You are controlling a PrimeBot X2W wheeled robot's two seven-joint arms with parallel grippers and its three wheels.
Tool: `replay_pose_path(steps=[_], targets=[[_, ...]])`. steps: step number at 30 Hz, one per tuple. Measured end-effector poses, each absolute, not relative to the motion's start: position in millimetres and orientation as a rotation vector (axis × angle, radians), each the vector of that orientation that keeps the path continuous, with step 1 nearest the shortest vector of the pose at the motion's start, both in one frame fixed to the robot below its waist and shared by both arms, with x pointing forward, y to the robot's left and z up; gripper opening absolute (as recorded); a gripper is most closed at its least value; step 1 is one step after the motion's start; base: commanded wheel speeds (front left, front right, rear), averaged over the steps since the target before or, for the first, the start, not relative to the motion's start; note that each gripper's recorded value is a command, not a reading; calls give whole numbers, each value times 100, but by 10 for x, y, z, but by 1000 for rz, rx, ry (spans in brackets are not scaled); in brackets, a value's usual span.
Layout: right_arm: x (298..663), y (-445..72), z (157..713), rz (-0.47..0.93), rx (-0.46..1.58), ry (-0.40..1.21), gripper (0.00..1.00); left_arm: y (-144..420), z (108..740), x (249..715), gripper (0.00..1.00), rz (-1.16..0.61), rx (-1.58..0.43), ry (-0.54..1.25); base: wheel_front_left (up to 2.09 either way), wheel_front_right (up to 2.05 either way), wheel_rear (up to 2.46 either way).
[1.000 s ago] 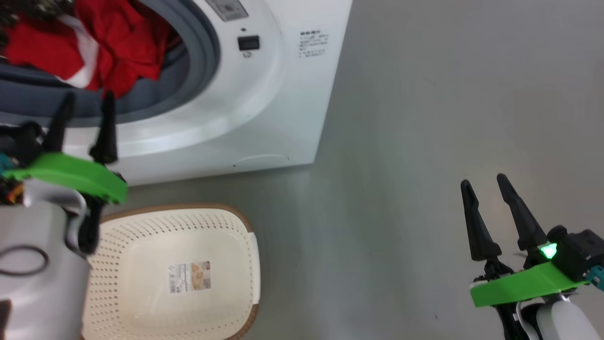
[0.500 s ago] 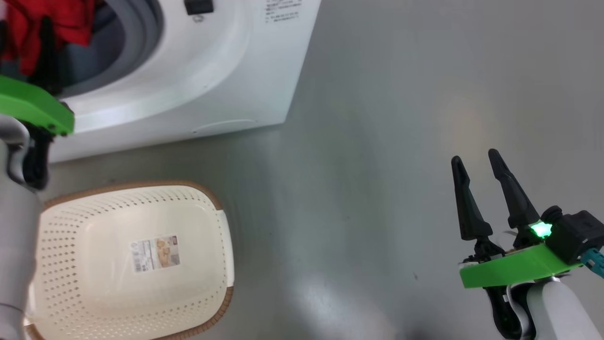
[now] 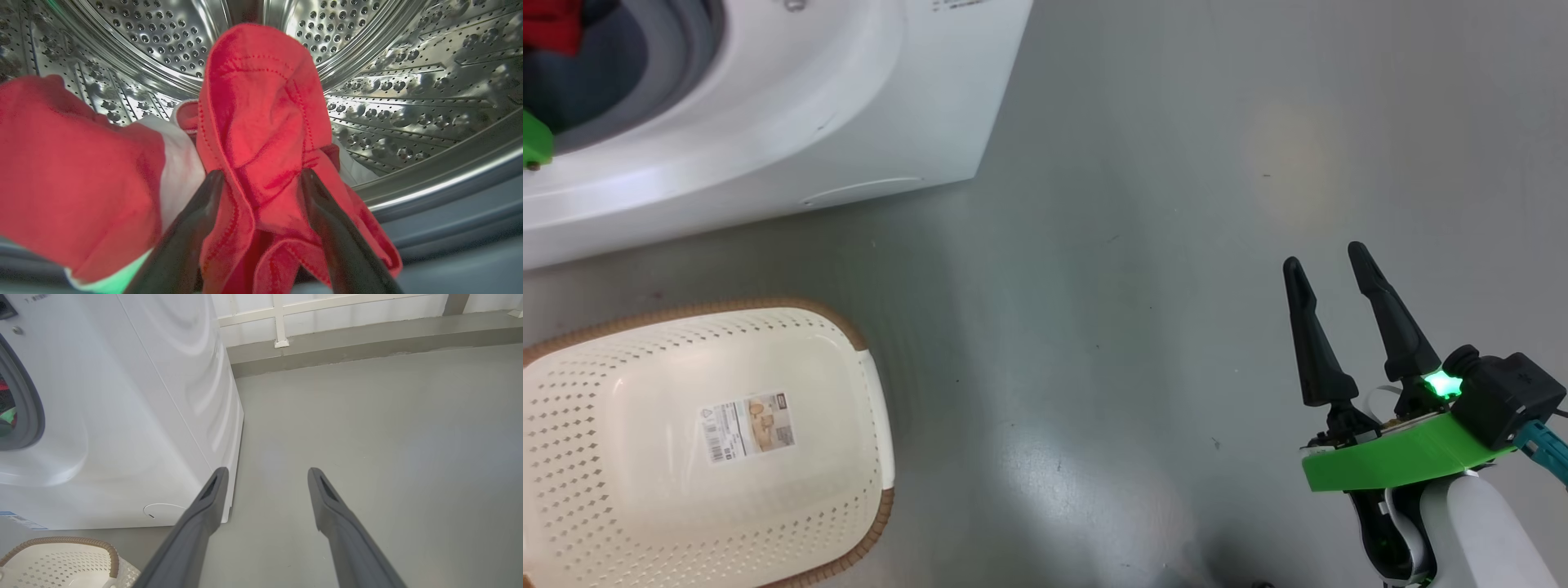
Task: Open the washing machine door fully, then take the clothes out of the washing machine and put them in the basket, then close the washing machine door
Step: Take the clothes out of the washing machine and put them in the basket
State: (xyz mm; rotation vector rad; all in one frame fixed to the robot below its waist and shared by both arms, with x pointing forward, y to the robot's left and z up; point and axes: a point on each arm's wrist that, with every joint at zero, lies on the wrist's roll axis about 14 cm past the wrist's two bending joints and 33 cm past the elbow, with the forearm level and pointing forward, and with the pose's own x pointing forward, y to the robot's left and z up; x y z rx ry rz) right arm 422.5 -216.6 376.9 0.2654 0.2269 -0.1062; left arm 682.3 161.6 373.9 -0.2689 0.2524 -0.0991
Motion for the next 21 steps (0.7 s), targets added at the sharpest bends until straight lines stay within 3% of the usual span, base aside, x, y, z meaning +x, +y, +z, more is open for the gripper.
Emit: replay_pose_path(steps=[21], targets=[[4192, -2190, 3863, -108, 251, 209, 100, 1526, 3617, 6871, 97, -138, -202, 303, 0, 0, 0]])
